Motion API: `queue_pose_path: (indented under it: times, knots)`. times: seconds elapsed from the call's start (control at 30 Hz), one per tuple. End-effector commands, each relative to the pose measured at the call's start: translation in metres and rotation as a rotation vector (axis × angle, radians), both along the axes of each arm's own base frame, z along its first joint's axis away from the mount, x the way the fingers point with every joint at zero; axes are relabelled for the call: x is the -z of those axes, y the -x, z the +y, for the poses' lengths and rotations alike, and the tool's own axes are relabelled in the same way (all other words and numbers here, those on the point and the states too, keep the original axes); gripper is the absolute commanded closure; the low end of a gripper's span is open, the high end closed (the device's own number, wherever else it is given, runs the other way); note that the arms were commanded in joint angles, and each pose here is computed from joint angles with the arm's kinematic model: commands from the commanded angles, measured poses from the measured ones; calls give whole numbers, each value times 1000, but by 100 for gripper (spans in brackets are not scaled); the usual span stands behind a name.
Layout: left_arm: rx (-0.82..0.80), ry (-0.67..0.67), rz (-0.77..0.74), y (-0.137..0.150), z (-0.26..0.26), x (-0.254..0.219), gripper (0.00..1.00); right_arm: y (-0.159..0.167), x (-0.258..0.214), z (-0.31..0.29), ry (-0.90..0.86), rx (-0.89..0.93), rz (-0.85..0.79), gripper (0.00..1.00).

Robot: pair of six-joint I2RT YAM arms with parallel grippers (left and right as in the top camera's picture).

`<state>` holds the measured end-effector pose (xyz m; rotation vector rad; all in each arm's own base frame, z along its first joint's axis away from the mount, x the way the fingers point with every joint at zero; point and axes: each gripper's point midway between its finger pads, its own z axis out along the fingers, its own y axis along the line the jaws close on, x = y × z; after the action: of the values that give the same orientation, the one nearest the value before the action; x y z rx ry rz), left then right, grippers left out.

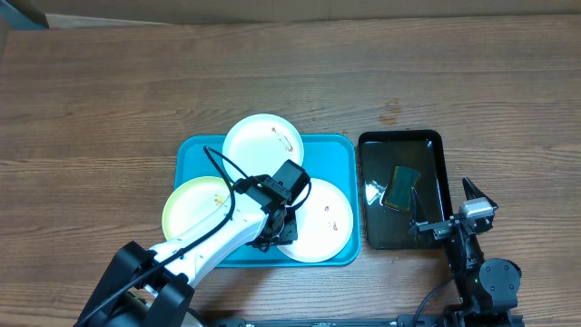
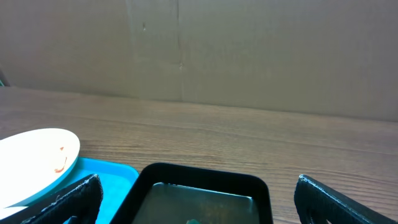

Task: Clean dirty plates on tray and stack at the side
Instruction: 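Reach the left gripper over the blue tray and grip the right white plate's rim, then lower the right gripper into the black tray and grasp the green sponge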

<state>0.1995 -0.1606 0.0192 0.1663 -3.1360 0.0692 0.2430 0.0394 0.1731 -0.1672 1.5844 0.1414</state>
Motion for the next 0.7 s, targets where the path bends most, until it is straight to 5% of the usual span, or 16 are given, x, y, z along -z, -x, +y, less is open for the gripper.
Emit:
queue_pose_path:
  times: [0.0,0.27,0.43,0.67]
  knots:
    - [-18,18,-3,3,-3,-2,64,0,2,-1,7,5,-3,0]
    - [-16,41,12,5,-7,-2,61,-1,-8,-3,43,16,-54,0]
    - [-16,40,12,5,-7,-2,60,8,-39,11,-98,-70,-85,0]
    - [-16,38,13,5,-6,-2,60,25,-90,1,-138,-10,70,0]
